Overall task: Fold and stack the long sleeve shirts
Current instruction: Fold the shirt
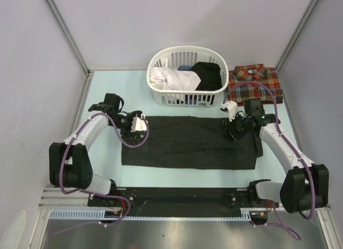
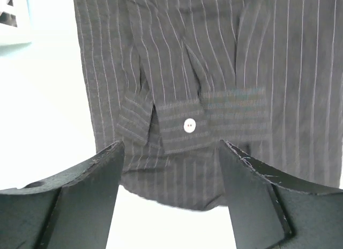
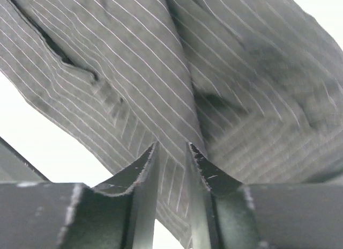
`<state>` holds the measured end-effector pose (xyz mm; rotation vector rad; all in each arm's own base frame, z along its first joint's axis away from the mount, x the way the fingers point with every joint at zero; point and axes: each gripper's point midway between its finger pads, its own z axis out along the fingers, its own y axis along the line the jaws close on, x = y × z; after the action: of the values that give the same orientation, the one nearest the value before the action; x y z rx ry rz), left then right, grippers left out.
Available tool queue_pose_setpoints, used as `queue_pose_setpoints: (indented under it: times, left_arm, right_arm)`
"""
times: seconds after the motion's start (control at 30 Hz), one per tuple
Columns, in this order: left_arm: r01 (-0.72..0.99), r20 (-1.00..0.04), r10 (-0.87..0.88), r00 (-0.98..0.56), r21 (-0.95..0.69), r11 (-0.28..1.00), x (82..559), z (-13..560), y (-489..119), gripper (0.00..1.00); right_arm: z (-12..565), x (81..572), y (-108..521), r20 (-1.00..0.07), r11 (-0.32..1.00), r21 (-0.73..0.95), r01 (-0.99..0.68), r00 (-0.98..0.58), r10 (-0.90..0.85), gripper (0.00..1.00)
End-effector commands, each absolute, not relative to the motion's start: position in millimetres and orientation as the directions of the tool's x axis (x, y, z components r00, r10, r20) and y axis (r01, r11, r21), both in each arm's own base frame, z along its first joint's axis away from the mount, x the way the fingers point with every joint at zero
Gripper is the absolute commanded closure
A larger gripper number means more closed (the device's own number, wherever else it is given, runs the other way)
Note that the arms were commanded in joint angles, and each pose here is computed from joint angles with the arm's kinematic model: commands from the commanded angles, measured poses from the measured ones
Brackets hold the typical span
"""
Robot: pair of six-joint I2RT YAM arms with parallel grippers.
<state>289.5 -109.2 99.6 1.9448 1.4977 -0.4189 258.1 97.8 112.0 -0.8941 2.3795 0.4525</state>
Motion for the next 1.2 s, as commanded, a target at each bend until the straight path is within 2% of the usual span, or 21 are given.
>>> queue_pose_setpoints:
  times: [0.0, 0.03, 0.1, 0.23, 0.4, 0.53, 0.67, 0.7, 0.77, 0.8, 0.9, 1.03, 1.07, 1.1, 1.17]
  left_arm:
    - [0.979, -0.703, 0.707, 0.078, 0.187, 0.077, 286, 106, -133, 0.24]
    - [0.986, -0.7, 0.713, 0.038, 0.143, 0.088, 276, 96, -137, 0.25]
    - [0.98, -0.661, 0.749, 0.04, 0.174, 0.101, 278, 84, -138, 0.25]
    - [0.984, -0.577, 0.815, -0.043, 0.118, 0.136, 265, 46, -140, 0.3]
    - [0.976, -0.447, 0.886, -0.125, 0.105, 0.191, 271, 19, -115, 0.34]
    - [0.979, -0.358, 0.928, -0.108, 0.126, 0.162, 263, 8, -95, 0.34]
    - [0.977, -0.331, 0.934, -0.133, 0.113, 0.179, 258, 4, -83, 0.34]
    - [0.975, -0.34, 0.927, -0.157, 0.095, 0.201, 256, 7, -81, 0.32]
    - [0.964, -0.432, 0.88, -0.198, 0.076, 0.254, 264, 27, -95, 0.29]
    - [0.956, -0.477, 0.852, -0.218, 0.069, 0.284, 265, 43, -98, 0.19]
    - [0.941, -0.643, 0.729, -0.235, 0.038, 0.337, 273, 95, -127, 0.01]
    - [0.878, -0.793, 0.512, -0.329, -0.058, 0.475, 293, 161, -156, 0.01]
    - [0.874, -0.839, 0.447, -0.31, -0.066, 0.482, 301, 181, -164, 0.01]
    - [0.818, -0.859, 0.338, -0.385, -0.148, 0.556, 308, 198, -162, 0.01]
    - [0.772, -0.928, 0.2, -0.313, -0.126, 0.623, 323, 240, -158, 0.0]
  right_arm:
    - [102, 274, 107, -0.624, 0.727, 0.063, -0.683, -0.596, -0.506, 0.67]
    - [97, 275, 108, -0.615, 0.717, 0.057, -0.695, -0.591, -0.523, 0.67]
    - [82, 277, 109, -0.592, 0.7, 0.052, -0.712, -0.587, -0.553, 0.68]
    - [53, 281, 108, -0.538, 0.698, 0.054, -0.714, -0.609, -0.582, 0.72]
    - [11, 272, 87, -0.403, 0.709, 0.05, -0.704, -0.663, -0.631, 0.82]
    - [8, 267, 67, -0.371, 0.721, 0.027, -0.692, -0.677, -0.635, 0.83]
    - [26, 265, 55, -0.385, 0.734, 0.028, -0.679, -0.685, -0.619, 0.81]
    - [32, 265, 58, -0.402, 0.727, 0.037, -0.686, -0.676, -0.618, 0.8]
    - [54, 266, 61, -0.447, 0.711, 0.021, -0.703, -0.643, -0.622, 0.78]
    - [68, 269, 66, -0.486, 0.7, 0.017, -0.714, -0.618, -0.618, 0.76]
    - [99, 271, 76, -0.556, 0.683, -0.006, -0.73, -0.566, -0.609, 0.72]
    - [126, 275, 98, -0.634, 0.658, -0.007, -0.753, -0.505, -0.586, 0.63]
    - [130, 277, 104, -0.649, 0.647, -0.016, -0.762, -0.485, -0.587, 0.62]
    - [135, 279, 110, -0.667, 0.633, -0.024, -0.774, -0.459, -0.587, 0.6]
    - [144, 286, 129, -0.7, 0.594, -0.058, -0.802, -0.391, -0.597, 0.54]
